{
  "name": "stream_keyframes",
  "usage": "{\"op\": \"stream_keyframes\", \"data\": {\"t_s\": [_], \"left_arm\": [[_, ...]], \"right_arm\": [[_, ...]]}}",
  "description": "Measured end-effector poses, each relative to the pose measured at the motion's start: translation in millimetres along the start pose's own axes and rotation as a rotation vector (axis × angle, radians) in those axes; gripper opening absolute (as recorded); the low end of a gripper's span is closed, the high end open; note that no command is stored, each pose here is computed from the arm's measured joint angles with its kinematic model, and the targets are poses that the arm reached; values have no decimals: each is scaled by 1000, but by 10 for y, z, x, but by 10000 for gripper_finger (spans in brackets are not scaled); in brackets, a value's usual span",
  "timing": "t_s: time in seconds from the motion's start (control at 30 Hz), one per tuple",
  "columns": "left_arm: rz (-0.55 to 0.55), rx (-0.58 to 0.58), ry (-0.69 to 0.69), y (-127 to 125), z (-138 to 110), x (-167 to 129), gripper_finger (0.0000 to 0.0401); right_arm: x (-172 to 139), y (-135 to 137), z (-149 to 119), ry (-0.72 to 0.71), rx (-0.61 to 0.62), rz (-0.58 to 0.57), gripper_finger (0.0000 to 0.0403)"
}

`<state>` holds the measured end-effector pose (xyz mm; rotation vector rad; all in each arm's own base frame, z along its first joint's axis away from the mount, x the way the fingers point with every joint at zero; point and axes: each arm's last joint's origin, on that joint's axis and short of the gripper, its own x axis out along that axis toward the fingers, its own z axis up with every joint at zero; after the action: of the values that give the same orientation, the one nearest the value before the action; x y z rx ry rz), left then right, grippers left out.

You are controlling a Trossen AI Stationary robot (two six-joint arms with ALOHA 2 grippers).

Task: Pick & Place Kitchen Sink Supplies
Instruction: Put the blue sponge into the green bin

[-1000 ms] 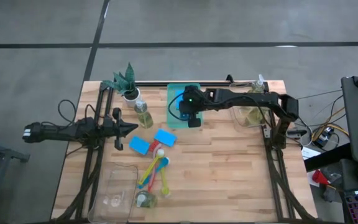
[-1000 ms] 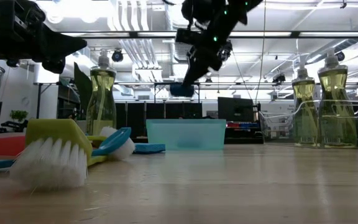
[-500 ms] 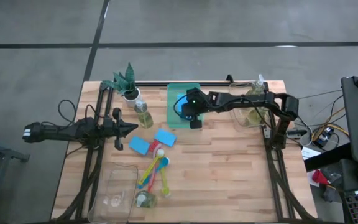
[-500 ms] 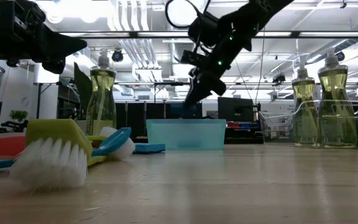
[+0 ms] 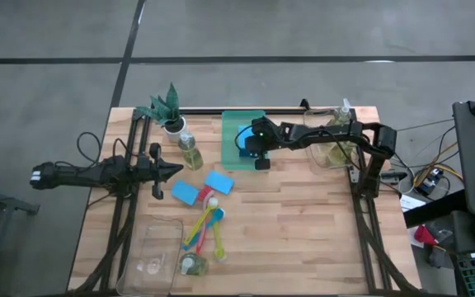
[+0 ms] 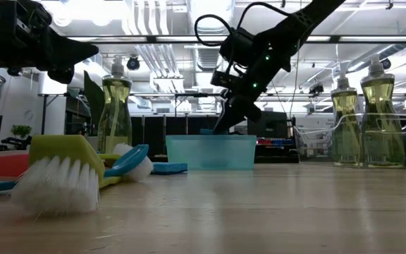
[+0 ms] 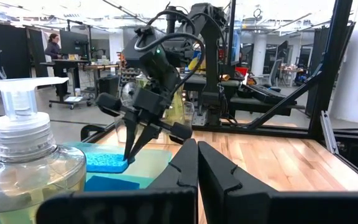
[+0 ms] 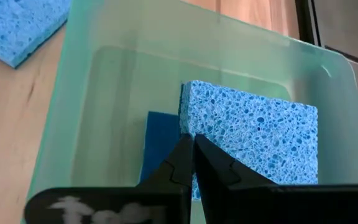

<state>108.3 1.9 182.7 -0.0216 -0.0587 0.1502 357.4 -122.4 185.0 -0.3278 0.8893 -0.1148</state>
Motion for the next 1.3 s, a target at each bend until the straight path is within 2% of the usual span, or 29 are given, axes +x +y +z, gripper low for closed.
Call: {"op": "stream_keyframes", "data": {"t_s": [0.2, 0.4, 0.83, 1.3], "left_arm": [[0, 0, 0, 0, 1, 0, 3], [0, 0, 0, 0, 1, 0, 3], [0, 0, 0, 0, 1, 0, 3], [0, 0, 2, 0, -2, 0, 3]], "right_arm": [[49, -2, -51, 11, 22, 1, 8], [259, 40, -109, 61, 16, 29, 8], [492, -14, -2, 122, 16, 58, 8], [461, -64, 78, 154, 50, 52, 13]]}}
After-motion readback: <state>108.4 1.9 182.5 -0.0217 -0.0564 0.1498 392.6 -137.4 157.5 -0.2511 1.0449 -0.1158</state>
